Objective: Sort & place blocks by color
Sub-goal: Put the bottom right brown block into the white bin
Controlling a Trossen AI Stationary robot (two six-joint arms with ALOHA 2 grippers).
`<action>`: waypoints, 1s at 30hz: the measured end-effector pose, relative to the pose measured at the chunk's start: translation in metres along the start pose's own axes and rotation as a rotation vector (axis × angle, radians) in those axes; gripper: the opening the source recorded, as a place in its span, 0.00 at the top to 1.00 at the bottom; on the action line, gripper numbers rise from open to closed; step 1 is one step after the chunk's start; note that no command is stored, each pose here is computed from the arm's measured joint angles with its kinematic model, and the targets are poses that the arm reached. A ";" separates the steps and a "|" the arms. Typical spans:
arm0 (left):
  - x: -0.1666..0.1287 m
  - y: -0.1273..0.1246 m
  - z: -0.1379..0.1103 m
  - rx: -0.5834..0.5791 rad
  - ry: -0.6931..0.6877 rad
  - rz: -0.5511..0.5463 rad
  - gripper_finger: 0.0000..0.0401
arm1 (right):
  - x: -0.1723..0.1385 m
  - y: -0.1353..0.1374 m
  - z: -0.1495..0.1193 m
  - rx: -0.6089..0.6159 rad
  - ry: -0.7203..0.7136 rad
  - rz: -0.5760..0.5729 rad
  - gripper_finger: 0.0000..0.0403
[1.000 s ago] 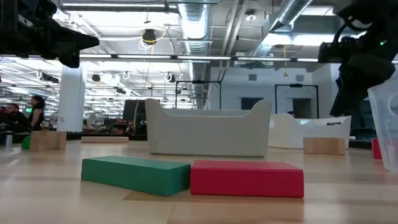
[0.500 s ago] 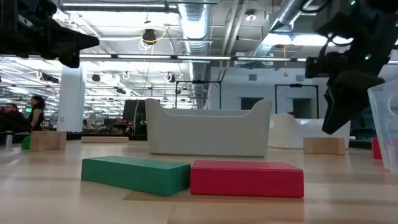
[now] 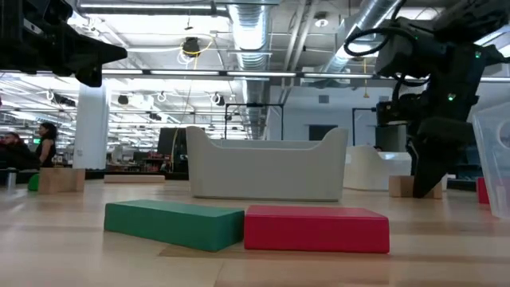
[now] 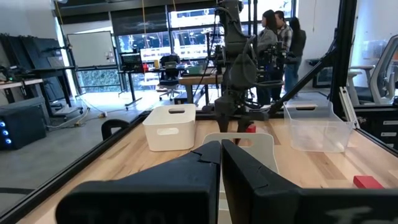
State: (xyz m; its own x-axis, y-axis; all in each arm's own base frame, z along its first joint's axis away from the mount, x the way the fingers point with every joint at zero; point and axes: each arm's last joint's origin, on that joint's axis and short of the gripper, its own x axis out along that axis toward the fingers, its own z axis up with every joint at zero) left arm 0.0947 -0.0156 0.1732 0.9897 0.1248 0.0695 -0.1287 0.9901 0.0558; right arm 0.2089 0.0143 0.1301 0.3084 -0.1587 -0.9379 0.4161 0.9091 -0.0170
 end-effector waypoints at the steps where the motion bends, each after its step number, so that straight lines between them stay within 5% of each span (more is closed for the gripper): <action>1: 0.000 0.000 0.000 0.000 0.000 0.000 1.00 | 0.001 -0.001 0.000 0.009 0.007 -0.017 0.60; 3: 0.000 0.000 0.000 0.000 0.000 0.000 1.00 | 0.000 -0.002 -0.001 0.030 0.011 -0.033 0.72; 13: 0.000 0.000 0.000 0.000 0.000 0.000 1.00 | -0.046 -0.007 0.010 0.078 -0.206 -0.048 0.71; 16: 0.000 0.000 0.000 0.000 0.000 0.000 1.00 | -0.065 -0.016 0.017 0.119 -0.353 -0.136 0.71; 20: 0.000 0.000 0.000 0.000 0.000 0.000 1.00 | -0.080 -0.043 0.022 0.344 -0.503 -0.381 0.71; 24: 0.000 0.000 0.000 0.000 -0.001 0.000 1.00 | -0.078 -0.070 0.026 0.448 -0.481 -0.477 0.71; 30: 0.000 0.000 0.000 0.000 0.000 0.000 1.00 | -0.067 -0.106 0.035 0.528 -0.368 -0.412 0.71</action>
State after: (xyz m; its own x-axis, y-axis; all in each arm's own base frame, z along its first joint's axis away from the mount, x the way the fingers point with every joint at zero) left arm 0.0947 -0.0155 0.1731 0.9897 0.1252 0.0694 -0.1292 0.9900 0.0558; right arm 0.1735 -0.0846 0.2071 0.2669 -0.6472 -0.7141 0.8844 0.4589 -0.0855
